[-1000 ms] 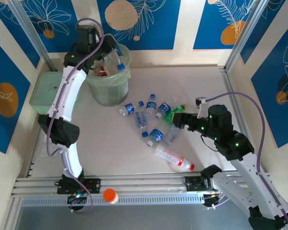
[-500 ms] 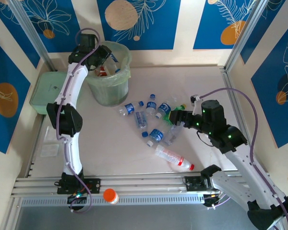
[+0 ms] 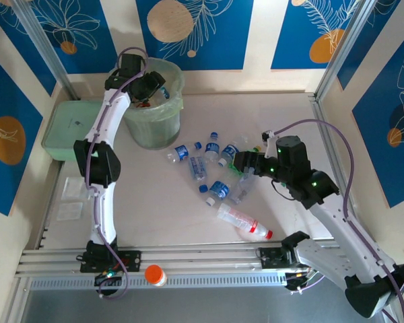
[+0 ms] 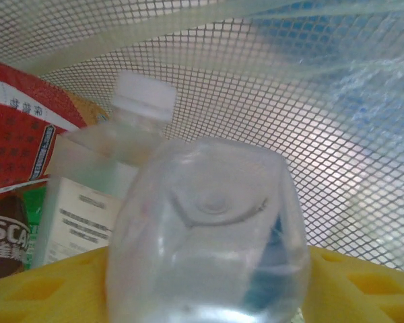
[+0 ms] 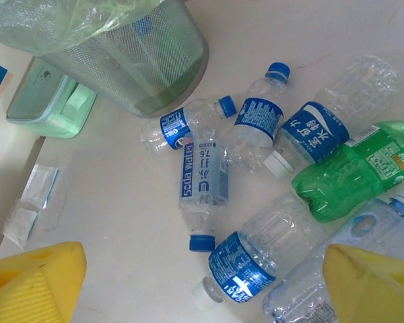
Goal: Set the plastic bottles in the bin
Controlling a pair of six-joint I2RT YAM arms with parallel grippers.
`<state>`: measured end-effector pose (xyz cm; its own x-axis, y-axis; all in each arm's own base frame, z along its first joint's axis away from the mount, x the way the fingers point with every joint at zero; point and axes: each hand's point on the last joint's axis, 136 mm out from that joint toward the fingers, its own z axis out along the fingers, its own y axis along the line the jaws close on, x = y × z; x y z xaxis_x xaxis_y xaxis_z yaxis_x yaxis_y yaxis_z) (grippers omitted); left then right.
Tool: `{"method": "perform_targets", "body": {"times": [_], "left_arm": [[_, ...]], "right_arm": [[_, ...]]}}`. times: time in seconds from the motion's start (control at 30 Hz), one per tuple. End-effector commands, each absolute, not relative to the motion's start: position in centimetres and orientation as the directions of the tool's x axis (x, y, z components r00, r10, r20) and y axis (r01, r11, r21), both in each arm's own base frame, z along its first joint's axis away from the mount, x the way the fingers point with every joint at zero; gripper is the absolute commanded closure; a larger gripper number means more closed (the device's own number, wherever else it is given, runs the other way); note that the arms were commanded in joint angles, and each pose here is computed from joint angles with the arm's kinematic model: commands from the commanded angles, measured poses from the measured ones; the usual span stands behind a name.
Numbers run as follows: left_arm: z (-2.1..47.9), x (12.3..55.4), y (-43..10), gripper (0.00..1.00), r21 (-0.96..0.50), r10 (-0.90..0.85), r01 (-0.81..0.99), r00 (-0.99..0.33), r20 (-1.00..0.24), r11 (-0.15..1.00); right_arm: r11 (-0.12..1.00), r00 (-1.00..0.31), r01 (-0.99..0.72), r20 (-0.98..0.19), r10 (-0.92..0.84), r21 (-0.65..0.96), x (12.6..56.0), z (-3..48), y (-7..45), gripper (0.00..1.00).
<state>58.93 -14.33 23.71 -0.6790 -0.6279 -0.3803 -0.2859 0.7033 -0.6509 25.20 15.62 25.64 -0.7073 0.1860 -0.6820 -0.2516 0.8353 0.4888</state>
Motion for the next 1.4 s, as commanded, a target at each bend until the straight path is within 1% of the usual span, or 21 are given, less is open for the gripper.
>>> {"method": "perform_targets", "body": {"times": [0.0,0.1,0.2,0.5,0.63,0.83,0.97,1.1,1.23,1.3,1.37], "left_arm": [[22.8,58.8,-15.0,0.28,-0.634,-0.597,-0.275,-0.709,-0.375,0.723],[23.6,58.8,-14.7,0.21,-0.632,-0.597,-0.267,-0.700,-0.392,0.728],[25.0,58.7,-14.7,0.18,-0.636,-0.590,-0.242,-0.692,-0.415,0.733],[28.9,58.0,-15.1,0.17,-0.672,-0.585,-0.178,-0.677,-0.447,0.719],[32.3,56.9,-15.7,0.17,-0.706,-0.574,-0.104,-0.670,-0.471,0.700],[38.7,54.2,-15.9,0.18,-0.727,-0.551,0.028,-0.632,-0.545,0.686],[41.7,51.4,-16.0,0.19,-0.737,-0.542,0.099,-0.615,-0.573,0.668],[43.7,46.9,-15.7,0.22,-0.689,-0.503,0.142,-0.581,-0.639,0.711],[43.8,40.9,-16.2,0.24,-0.644,-0.480,0.199,-0.517,-0.709,0.738],[42.6,37.6,-16.7,0.24,-0.627,-0.450,0.224,-0.525,-0.722,0.746],[40.6,35.3,-17.1,0.24,-0.618,-0.421,0.232,-0.553,-0.719,0.751]], "right_arm": [[0.817,-0.696,-0.284,-0.693,0.185,0.503,25.6,26.7,16.4,0.09],[0.815,-0.690,-0.290,-0.700,0.185,0.501,25.7,27.0,16.4,0.09],[0.816,-0.689,-0.292,-0.701,0.181,0.498,25.6,27.1,16.4,0.09],[0.811,-0.678,-0.302,-0.711,0.186,0.501,24.9,27.9,16.1,0.09],[0.810,-0.667,-0.311,-0.721,0.186,0.496,24.5,28.7,15.8,0.09],[0.808,-0.662,-0.320,-0.727,0.182,0.494,23.6,29.7,15.5,0.09],[0.800,-0.683,-0.329,-0.712,0.166,0.502,22.8,29.7,15.8,0.09],[0.802,-0.699,-0.352,-0.706,0.118,0.482,21.9,29.5,16.2,0.10],[0.861,-0.746,-0.306,-0.664,0.048,0.407,21.2,27.9,15.7,0.11],[0.881,-0.780,-0.294,-0.626,0.004,0.372,20.4,27.0,15.8,0.11],[0.886,-0.807,-0.304,-0.590,-0.044,0.349,19.6,26.3,16.1,0.11]]}}
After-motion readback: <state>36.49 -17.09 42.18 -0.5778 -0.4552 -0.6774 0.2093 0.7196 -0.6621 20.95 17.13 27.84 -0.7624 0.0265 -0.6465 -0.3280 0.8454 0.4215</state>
